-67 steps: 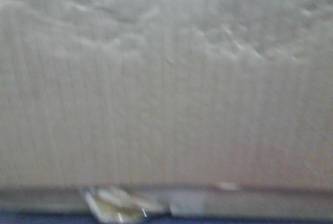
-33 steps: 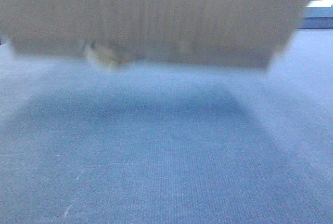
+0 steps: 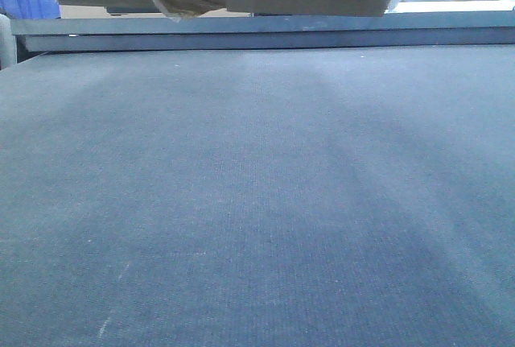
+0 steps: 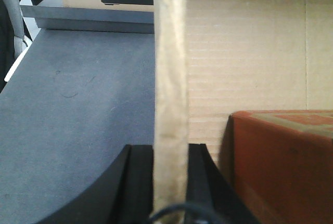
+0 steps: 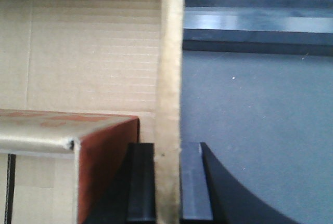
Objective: Stack two boxes on right shelf middle
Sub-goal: 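Lift the clamped cardboard box off the table with both grippers, then drive and turn the base toward the steel shelf with blue bins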
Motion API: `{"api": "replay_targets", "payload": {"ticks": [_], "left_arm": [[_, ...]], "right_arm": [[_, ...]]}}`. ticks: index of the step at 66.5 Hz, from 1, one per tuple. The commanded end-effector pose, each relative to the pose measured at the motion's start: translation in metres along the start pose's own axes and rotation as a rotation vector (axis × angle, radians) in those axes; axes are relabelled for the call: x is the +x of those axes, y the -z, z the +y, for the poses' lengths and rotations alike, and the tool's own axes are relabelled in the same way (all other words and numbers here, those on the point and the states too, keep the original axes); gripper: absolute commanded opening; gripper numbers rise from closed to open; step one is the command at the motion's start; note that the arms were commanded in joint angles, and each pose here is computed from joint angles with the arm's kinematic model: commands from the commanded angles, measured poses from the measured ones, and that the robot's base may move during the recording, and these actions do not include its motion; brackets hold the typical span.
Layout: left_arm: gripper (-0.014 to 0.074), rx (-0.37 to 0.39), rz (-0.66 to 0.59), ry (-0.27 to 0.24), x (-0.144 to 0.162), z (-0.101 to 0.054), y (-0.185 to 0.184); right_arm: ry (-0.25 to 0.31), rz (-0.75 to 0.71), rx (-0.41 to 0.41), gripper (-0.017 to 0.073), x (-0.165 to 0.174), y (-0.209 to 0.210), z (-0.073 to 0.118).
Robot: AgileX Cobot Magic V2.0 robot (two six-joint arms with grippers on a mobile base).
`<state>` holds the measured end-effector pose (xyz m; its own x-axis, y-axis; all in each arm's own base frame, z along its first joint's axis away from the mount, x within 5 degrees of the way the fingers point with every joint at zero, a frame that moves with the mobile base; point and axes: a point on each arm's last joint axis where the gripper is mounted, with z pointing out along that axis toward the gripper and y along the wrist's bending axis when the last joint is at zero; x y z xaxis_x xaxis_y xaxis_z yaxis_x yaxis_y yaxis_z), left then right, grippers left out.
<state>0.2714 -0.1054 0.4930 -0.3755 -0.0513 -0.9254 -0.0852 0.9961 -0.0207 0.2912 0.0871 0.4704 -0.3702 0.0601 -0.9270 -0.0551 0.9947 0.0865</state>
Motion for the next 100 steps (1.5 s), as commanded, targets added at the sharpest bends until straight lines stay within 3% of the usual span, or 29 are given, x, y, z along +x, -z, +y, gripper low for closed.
{"api": "replay_targets", "payload": {"ticks": [1,14,22,43,100], "left_arm": [[-0.0111,-0.011,-0.069,-0.002,-0.0103,0.0070,0.0093],[-0.0111,-0.011,-0.069,-0.002,-0.0103,0.0070,0.0093],[-0.0111,-0.011,-0.069,-0.002,-0.0103,0.0070,0.0093],[-0.0111,-0.011,-0.069,-0.002,-0.0103,0.0070,0.0093],[-0.0111,-0.011,-0.069,-0.002,-0.0103,0.0070,0.0093]], "right_arm": [[0.039,-0.085,0.022,-0.0148,-0.0117,0.0086,-0.0049],[0.048,-0.087,0.037,-0.0148,-0.0117,0.0070,-0.0058],[0.021,-0.092,0.076,-0.0148,-0.0119,0.0064,-0.0092],[0.017,-0.092,0.077,-0.0148,-0.0120,0.0064,-0.0093],[0.024,-0.192,0.010,-0.0148,-0.0209,0.0074,-0.0031]]}}
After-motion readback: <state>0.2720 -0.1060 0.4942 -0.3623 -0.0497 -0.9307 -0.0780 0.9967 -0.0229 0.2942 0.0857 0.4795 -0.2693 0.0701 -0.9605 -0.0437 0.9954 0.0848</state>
